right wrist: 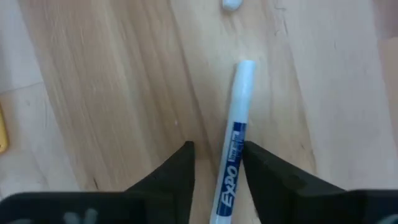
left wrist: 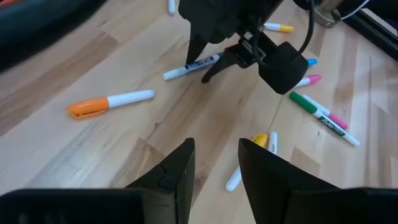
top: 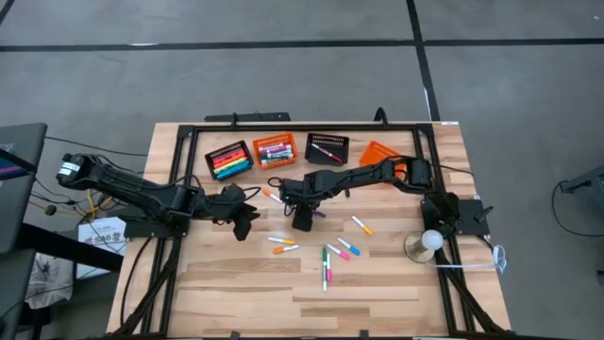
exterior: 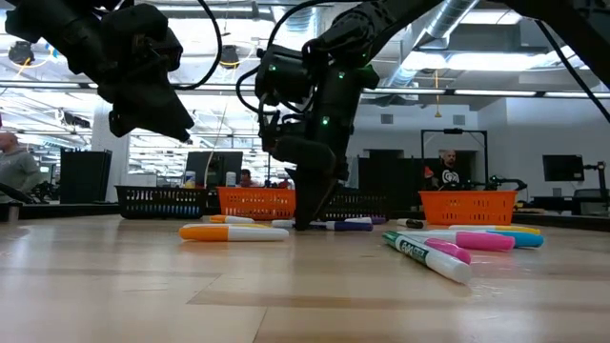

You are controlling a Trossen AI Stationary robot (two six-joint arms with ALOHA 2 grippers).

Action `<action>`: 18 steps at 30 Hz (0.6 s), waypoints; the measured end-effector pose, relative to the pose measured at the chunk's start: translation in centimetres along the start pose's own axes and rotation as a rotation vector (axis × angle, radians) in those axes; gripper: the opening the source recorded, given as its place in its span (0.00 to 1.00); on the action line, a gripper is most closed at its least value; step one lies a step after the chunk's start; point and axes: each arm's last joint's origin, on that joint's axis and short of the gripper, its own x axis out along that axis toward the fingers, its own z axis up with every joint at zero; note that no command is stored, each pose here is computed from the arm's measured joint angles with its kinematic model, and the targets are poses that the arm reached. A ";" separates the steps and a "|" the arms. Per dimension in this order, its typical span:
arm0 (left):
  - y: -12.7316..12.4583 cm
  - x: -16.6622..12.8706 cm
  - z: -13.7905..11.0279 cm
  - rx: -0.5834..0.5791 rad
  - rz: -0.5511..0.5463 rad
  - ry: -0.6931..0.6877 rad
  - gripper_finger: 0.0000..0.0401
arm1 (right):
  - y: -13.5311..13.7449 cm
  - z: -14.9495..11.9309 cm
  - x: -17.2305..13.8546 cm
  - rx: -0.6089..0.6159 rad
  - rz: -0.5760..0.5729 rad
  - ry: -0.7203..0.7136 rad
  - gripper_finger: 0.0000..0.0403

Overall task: Pick & Place Markers
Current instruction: Put the dark blue small marker pen into the right black bin

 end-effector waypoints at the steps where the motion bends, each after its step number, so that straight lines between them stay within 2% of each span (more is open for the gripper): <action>1: 0.0 0.0 0.0 0.000 0.000 0.000 0.30 | -0.1 0.0 -0.1 0.001 0.000 -0.002 0.29; 12: 0.0 0.0 0.0 0.000 0.000 0.000 0.30 | -1.5 1.2 -1.5 0.005 0.038 0.010 0.05; 18: 0.0 0.0 0.0 0.000 0.000 0.000 0.30 | -1.9 1.7 -2.0 -0.014 0.074 0.016 0.06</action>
